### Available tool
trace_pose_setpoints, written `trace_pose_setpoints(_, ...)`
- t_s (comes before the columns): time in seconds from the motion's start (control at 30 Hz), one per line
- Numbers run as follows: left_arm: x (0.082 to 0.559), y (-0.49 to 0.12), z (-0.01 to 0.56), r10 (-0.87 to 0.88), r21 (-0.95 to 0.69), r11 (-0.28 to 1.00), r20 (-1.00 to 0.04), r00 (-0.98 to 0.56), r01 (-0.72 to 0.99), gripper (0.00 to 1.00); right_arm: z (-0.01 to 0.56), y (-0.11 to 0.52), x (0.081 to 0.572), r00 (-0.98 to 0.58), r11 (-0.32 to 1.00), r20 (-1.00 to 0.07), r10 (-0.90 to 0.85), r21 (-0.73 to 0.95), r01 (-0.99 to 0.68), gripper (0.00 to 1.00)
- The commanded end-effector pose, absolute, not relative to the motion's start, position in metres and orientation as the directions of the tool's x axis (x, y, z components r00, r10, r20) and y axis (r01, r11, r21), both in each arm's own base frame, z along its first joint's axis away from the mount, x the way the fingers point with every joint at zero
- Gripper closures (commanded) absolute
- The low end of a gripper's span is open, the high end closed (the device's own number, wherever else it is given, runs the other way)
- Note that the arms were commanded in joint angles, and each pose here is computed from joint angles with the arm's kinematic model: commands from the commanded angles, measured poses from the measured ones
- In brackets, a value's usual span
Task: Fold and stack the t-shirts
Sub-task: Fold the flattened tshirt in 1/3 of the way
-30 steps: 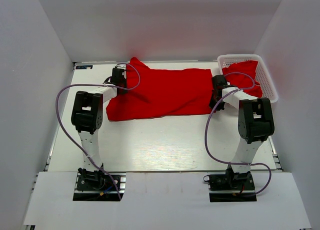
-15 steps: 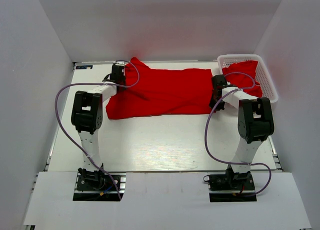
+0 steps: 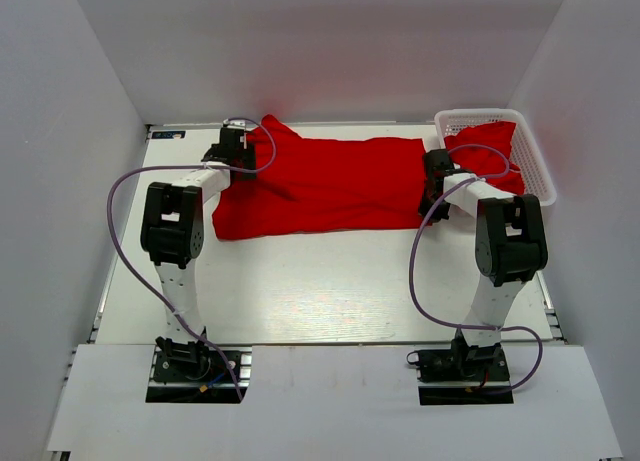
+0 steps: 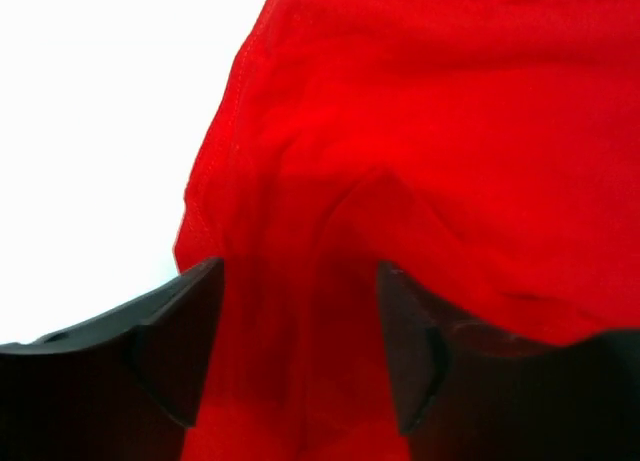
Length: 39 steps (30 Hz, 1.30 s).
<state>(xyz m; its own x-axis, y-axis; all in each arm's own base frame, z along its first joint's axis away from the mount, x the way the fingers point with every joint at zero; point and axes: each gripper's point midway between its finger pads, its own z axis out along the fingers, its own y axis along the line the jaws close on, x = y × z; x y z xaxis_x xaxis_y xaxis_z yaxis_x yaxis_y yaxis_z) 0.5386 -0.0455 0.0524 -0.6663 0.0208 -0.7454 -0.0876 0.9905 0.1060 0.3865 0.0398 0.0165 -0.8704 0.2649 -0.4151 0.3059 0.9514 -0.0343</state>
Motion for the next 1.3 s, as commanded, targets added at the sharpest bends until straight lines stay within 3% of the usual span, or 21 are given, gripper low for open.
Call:
trace_pose_setpoints(0.0, 0.547, -0.046, 0.083, 0.015, 0.089, 0.992, -0.782, -0.623, -0.088, 0.21, -0.005, 0.024, 0.361, -0.913, 0.942, -0.318, 0.257, -0.129, 0.31, 1.0)
trace_pose_setpoints(0.13, 0.549, -0.044, 0.117, 0.009, 0.084, 0.992, -0.808, -0.589, -0.099, 0.0, -0.004, 0.028, 0.364, -0.913, 0.948, -0.32, 0.252, -0.111, 0.3, 1.0)
trace_pose_setpoints(0.37, 0.505, -0.044, 0.147, -0.109, -0.005, 0.986, -0.775, -0.623, -0.166, 0.0, 0.001, 0.031, 0.363, -0.912, 0.953, -0.325, 0.248, -0.086, 0.29, 1.0)
trace_pose_setpoints(0.6, 0.423, -0.067, 0.08, -0.248, -0.178, 0.969, -0.669, -0.701, -0.174, 0.0, 0.003, 0.04, 0.364, -0.909, 0.964, -0.345, 0.235, -0.036, 0.263, 1.0)
trace_pose_setpoints(0.87, 0.393, -0.065, 0.039, -0.296, -0.206, 0.955, -0.608, -0.736, -0.213, 0.0, 0.001, 0.045, 0.357, -0.911, 0.97, -0.345, 0.227, -0.001, 0.242, 1.0)
trace_pose_setpoints(1.03, 0.368, -0.059, 0.008, -0.335, -0.16, 0.942, -0.505, -0.795, -0.295, 0.0, -0.002, 0.048, 0.346, -0.915, 0.977, -0.347, 0.208, 0.021, 0.214, 1.0)
trace_pose_setpoints(1.1, 0.35, -0.057, -0.007, -0.353, -0.139, 0.935, -0.448, -0.821, -0.326, 0.09, -0.003, 0.049, 0.342, -0.912, 0.975, -0.349, 0.215, 0.032, 0.218, 1.0)
trace_pose_setpoints(1.13, 0.345, -0.052, -0.012, -0.351, -0.109, 0.935, -0.435, -0.829, -0.338, 0.32, -0.005, 0.048, 0.335, -0.915, 0.976, -0.344, 0.212, 0.032, 0.214, 1.0)
trace_pose_setpoints(1.23, 0.332, -0.046, -0.015, -0.355, -0.067, 0.931, -0.4, -0.845, -0.359, 0.67, -0.006, 0.048, 0.328, -0.911, 0.977, -0.353, 0.211, 0.042, 0.21, 1.0)
trace_pose_setpoints(1.27, 0.329, -0.044, -0.016, -0.354, -0.051, 0.93, -0.396, -0.847, -0.364, 0.73, -0.005, 0.049, 0.327, -0.91, 0.977, -0.356, 0.21, 0.045, 0.208, 1.0)
